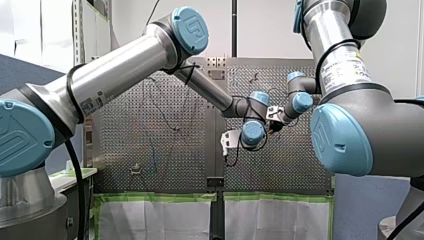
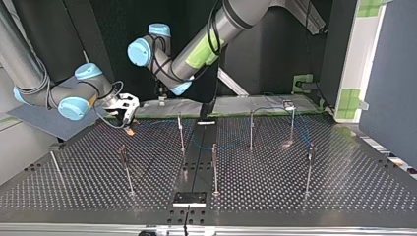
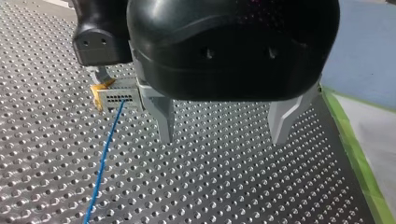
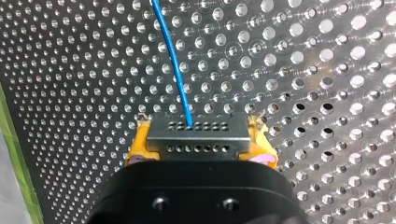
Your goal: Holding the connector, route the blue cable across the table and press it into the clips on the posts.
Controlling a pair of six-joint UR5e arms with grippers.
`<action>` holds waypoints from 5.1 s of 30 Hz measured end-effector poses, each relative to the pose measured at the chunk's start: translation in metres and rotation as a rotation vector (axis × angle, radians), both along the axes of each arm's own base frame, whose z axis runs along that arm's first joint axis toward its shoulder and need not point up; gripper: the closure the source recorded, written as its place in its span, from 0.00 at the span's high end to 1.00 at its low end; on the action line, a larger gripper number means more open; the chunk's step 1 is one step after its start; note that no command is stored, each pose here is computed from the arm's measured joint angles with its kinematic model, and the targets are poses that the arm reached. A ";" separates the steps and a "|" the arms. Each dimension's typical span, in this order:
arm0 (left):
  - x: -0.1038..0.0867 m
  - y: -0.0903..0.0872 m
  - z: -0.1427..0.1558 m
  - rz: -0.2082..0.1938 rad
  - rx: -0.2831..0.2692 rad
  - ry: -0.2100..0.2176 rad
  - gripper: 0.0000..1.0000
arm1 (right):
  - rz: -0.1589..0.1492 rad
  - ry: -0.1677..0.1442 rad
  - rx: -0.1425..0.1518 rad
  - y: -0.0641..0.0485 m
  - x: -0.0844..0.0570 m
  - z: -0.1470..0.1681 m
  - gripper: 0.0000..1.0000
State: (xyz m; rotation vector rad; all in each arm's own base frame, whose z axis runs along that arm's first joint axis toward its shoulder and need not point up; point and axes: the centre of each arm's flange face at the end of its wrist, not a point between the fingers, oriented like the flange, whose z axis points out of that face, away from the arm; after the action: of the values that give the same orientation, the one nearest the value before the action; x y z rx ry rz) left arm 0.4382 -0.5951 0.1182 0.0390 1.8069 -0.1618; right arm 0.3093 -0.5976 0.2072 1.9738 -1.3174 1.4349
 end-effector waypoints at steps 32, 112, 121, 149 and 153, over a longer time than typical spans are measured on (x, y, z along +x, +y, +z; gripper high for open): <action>0.053 -0.007 0.035 0.130 -0.158 -0.166 1.00 | 0.002 -0.001 0.002 0.000 -0.001 -0.001 0.00; 0.085 -0.020 0.070 0.217 -0.151 -0.185 0.00 | 0.025 -0.015 0.008 0.001 0.001 0.001 0.00; 0.065 -0.015 0.061 0.227 -0.092 -0.130 0.00 | 0.080 -0.084 -0.015 0.003 0.007 0.050 0.00; 0.049 -0.004 0.175 0.244 -0.134 -0.191 0.00 | 0.012 -0.136 0.028 0.041 -0.008 0.148 0.00; 0.045 -0.002 0.194 0.241 -0.145 -0.203 0.00 | -0.003 -0.151 0.015 0.049 -0.011 0.169 0.00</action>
State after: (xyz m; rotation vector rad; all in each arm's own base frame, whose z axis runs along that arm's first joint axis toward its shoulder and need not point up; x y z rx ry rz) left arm 0.4836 -0.5973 0.3123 -0.2562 1.5789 -0.1116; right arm 0.2981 -0.5486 0.3763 1.9032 -1.3971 1.6042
